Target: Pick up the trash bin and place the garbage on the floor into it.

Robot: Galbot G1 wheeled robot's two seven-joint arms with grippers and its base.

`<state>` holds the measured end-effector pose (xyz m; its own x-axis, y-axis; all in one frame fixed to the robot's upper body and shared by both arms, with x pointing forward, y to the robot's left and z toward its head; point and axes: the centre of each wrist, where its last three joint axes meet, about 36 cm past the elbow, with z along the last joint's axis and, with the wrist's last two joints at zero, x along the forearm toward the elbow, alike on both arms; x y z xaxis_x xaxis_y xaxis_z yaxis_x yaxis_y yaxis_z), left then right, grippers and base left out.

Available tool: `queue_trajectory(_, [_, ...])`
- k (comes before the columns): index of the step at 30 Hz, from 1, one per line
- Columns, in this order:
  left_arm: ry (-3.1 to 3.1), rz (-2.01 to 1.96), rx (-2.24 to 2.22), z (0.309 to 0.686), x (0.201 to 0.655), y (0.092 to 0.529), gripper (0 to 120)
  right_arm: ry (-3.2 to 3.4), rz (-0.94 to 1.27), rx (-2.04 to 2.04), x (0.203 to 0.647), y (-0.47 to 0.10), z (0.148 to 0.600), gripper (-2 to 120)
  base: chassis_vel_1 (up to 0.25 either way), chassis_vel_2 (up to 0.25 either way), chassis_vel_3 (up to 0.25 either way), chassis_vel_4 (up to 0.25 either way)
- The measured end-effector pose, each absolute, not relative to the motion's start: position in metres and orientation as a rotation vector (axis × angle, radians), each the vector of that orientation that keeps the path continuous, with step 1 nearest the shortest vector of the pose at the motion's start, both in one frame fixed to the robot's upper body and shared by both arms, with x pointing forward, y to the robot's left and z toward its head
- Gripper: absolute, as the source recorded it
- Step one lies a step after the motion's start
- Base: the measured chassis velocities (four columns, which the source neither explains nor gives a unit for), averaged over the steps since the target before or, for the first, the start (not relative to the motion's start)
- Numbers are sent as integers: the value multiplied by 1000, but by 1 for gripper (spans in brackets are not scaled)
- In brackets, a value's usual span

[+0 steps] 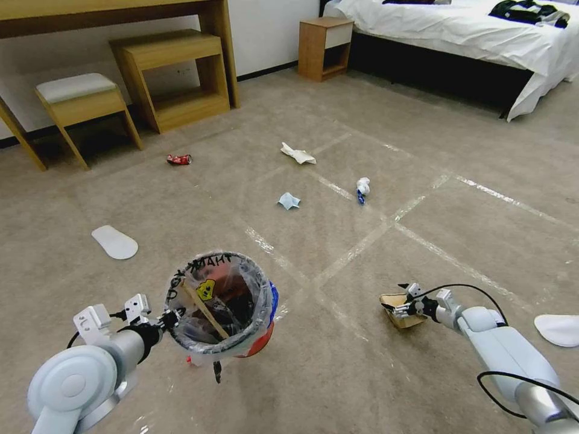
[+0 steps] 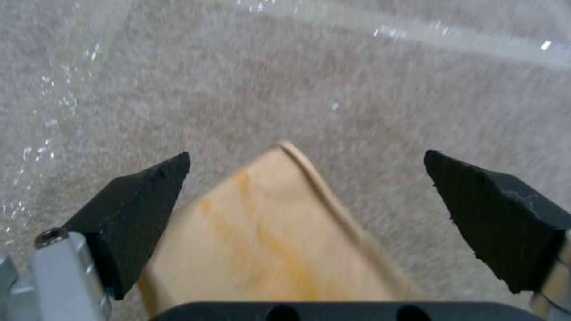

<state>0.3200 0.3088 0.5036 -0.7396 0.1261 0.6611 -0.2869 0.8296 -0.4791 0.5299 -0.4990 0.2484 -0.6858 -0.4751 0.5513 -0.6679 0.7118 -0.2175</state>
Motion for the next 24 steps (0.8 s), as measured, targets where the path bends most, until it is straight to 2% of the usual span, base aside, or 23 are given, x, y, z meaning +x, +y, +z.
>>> queue_trajectory(14, [-2280,752,110,499,319,299,0,-2484,624,927,522,-519,266,100,0,0,0,0])
queue_trajectory(24, [-2269,753,115,493,319,294,0,-2415,559,999,484,-517,244,100,0,0,0,0])
